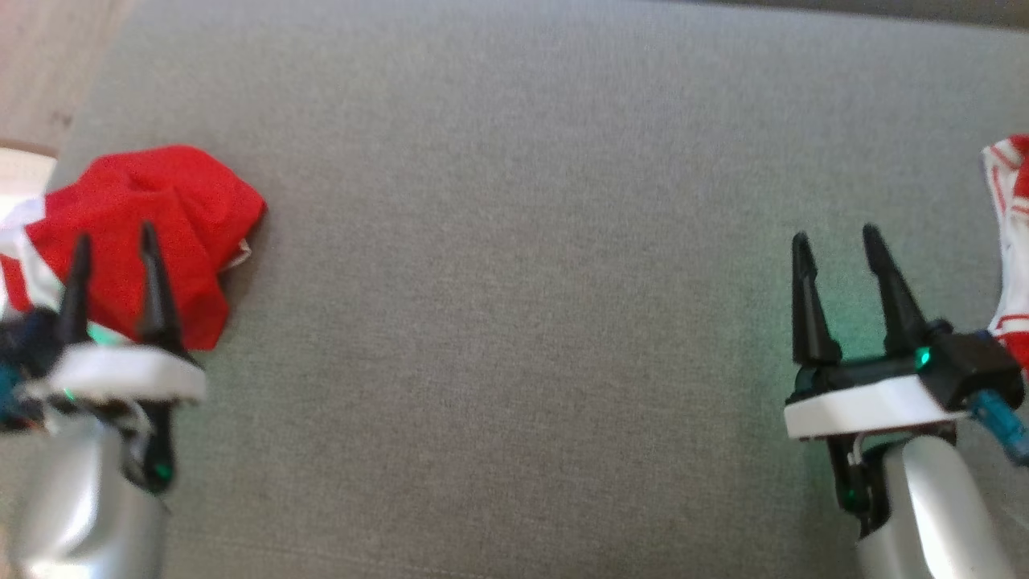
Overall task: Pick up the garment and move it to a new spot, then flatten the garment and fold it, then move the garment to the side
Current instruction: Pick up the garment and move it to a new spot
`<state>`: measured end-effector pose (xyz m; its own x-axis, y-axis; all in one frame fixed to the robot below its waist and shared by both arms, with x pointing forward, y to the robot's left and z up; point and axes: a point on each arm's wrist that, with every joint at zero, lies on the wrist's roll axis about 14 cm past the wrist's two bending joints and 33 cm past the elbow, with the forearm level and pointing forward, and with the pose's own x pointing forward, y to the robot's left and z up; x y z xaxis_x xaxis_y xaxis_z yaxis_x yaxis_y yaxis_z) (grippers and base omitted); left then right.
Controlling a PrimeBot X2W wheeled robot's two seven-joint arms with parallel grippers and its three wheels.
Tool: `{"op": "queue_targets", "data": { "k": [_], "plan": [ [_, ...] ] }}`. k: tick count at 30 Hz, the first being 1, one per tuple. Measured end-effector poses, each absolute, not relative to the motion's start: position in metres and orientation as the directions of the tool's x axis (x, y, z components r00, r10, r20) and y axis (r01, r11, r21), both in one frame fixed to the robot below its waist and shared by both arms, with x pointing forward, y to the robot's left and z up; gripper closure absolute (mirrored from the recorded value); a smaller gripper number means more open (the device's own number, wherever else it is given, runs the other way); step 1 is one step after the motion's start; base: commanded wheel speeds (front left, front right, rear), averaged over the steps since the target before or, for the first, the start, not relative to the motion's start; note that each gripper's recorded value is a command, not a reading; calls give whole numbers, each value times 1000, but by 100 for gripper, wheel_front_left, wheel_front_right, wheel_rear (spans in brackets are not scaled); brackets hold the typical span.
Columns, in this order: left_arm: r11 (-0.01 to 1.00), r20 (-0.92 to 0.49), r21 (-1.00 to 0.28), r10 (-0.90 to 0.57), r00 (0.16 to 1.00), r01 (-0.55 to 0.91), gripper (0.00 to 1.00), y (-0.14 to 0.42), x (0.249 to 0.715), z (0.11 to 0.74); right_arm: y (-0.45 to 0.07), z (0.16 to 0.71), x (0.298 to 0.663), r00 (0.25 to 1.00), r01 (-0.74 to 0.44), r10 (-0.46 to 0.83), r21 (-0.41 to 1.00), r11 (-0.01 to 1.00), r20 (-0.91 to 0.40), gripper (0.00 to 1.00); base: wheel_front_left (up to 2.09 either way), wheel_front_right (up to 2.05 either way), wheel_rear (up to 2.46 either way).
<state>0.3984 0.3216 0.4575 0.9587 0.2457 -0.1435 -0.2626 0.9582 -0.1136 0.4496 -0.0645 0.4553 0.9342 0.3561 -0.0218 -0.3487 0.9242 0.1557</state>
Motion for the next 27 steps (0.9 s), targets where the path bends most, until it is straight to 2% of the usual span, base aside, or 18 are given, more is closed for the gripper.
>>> {"op": "queue_targets", "data": {
  "k": [5,10,16,17,18,23,27],
  "plan": [
    [963,-364,-46,231,902,-265,0,344,422,422,-70,444,464,939,-331,340,141,933,-46,0,0,0,0],
    [956,-610,-23,218,762,-292,0,357,420,374,-73,437,475,941,-324,333,127,937,-56,0,0,0,0],
    [955,-704,-12,203,681,-297,0,360,425,353,-79,434,480,946,-310,319,120,943,-59,0,0,0,0],
    [956,-704,-18,195,683,-291,79,357,427,352,-80,434,480,947,-308,316,118,944,-58,0,0,0,0],
    [956,-704,-18,195,683,-291,100,357,427,352,-80,434,480,947,-308,316,118,944,-58,0,0,0,0],
    [965,-651,-11,192,735,-262,100,356,434,364,-82,443,479,949,-305,311,113,946,-41,0,0,0,0],
    [974,-534,-2,190,824,-226,100,353,446,392,-83,452,475,950,-305,310,118,945,-26,0,0,0,0]
  ]
}}
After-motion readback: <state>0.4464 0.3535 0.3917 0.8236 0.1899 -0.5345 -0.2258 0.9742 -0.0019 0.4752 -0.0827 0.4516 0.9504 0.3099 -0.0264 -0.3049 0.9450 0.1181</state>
